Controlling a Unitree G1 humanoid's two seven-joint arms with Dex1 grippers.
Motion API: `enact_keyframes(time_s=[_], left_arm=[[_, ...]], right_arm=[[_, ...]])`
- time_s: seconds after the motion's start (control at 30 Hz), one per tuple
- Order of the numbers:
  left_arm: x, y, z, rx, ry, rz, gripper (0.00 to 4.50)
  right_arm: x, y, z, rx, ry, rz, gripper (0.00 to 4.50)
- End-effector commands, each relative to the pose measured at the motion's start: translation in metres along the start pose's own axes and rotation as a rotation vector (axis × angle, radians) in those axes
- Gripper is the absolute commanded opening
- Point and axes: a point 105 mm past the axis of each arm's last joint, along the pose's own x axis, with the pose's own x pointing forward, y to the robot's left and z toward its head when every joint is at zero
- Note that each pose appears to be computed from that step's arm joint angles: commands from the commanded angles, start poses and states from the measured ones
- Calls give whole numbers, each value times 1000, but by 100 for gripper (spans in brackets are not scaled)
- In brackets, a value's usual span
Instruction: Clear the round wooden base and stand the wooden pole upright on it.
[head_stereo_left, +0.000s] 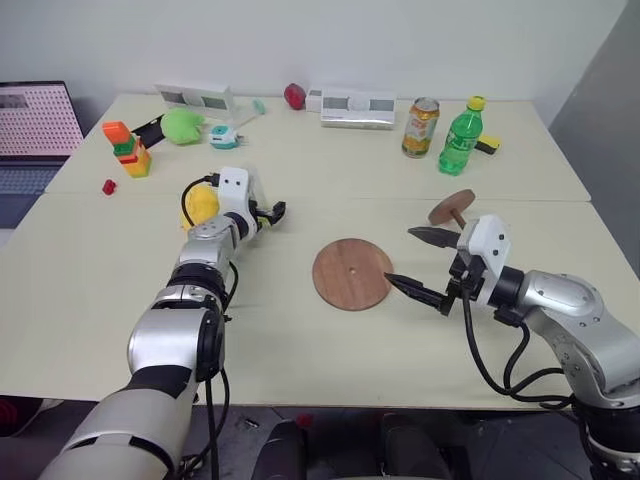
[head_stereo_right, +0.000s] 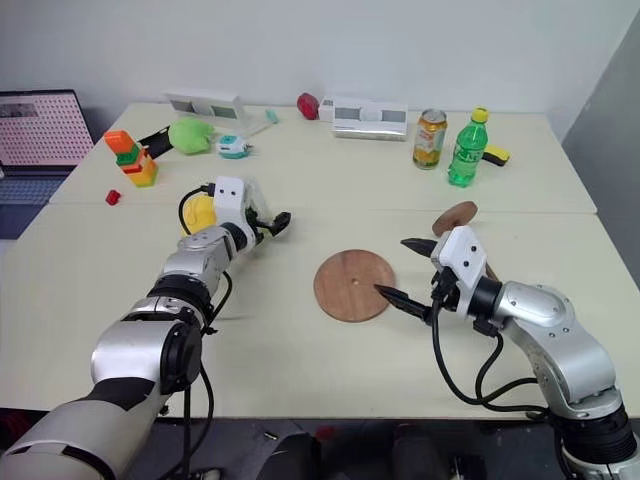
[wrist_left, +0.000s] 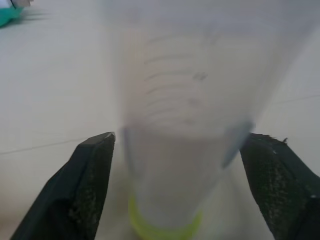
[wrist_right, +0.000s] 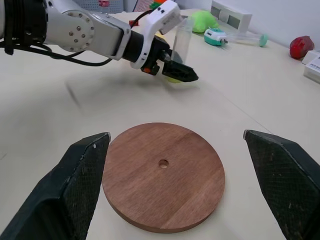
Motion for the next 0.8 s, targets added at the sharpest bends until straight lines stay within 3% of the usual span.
enact_keyframes(time_s=[0.03, 0.5, 0.8], left_arm=[[-11, 12, -2, 110, 25, -35, 446], [-70, 5, 8, 240, 50, -245, 446], [-85, -7, 12, 264, 68, -311, 446]], right_arm=[[-3, -7, 11, -28, -30, -13, 450], [-5, -7, -4, 56, -9, 17, 450], [-3, -7, -1, 49, -18, 29, 450]])
